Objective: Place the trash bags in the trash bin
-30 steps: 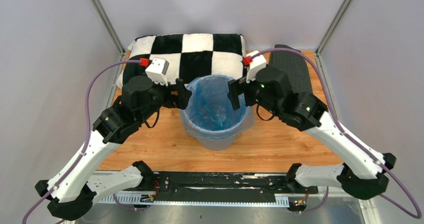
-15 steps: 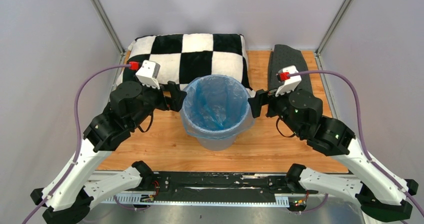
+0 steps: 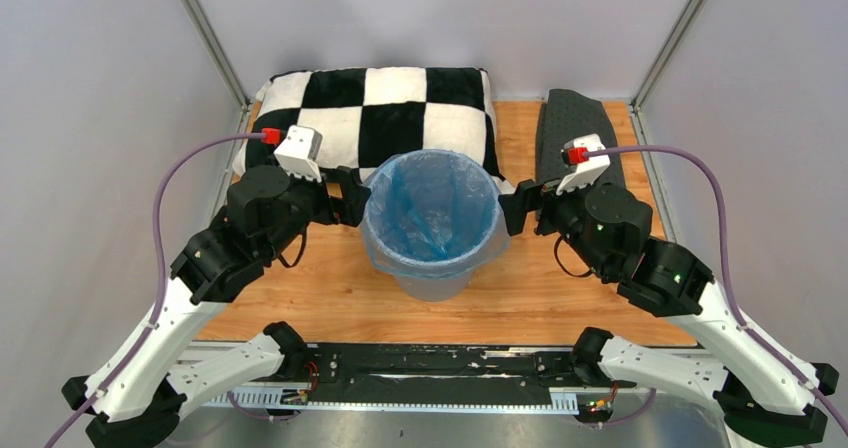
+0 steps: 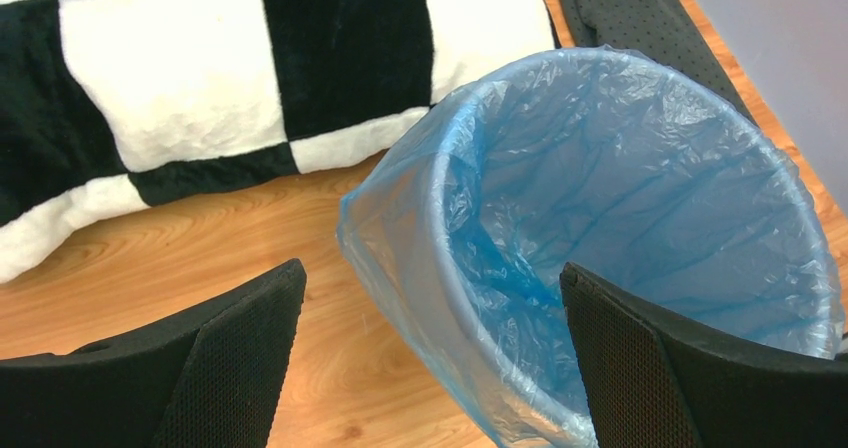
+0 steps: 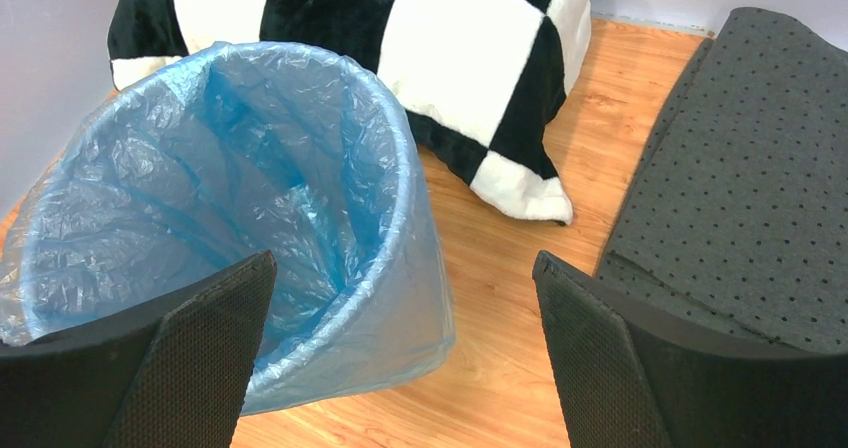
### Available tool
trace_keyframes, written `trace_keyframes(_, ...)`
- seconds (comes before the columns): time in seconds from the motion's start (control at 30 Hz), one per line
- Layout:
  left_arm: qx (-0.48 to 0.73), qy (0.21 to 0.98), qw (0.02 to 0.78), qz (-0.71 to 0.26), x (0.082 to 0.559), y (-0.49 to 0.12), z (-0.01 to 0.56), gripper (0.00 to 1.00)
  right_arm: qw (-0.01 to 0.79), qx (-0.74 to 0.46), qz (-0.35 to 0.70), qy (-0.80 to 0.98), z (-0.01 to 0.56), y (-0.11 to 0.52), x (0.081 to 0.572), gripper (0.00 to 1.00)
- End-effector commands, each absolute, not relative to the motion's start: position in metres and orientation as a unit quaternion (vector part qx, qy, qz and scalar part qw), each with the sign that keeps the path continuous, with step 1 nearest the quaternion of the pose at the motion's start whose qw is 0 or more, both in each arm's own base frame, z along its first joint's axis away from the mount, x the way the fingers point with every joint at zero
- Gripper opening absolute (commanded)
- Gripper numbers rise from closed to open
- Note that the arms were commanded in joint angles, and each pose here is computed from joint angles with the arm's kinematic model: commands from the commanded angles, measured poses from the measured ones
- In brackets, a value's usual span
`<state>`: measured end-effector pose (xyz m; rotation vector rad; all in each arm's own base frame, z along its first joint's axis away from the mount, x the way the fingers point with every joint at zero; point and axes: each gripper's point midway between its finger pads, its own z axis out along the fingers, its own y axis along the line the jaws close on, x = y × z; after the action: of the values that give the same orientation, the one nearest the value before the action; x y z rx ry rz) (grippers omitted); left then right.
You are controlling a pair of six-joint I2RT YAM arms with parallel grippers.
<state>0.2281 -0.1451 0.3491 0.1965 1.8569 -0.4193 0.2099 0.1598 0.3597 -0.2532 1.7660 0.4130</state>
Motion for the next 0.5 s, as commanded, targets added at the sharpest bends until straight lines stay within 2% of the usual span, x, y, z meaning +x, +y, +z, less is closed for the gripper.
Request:
trace_keyframes(0.0,0.082,0.796,0.575,-0.169,0.2262,-0.1406,0.3438,1.0,0.619,-0.088,0.186,0.758,0.3642,0.157,0.2124,1.0)
trace_keyframes(0.47,0.078,0.796,0.579,-0.16,0.2246,-0.1343,0.3444,1.0,0.62,-0.093,0.189,0.756,0.3659,0.1616,0.2141,1.0)
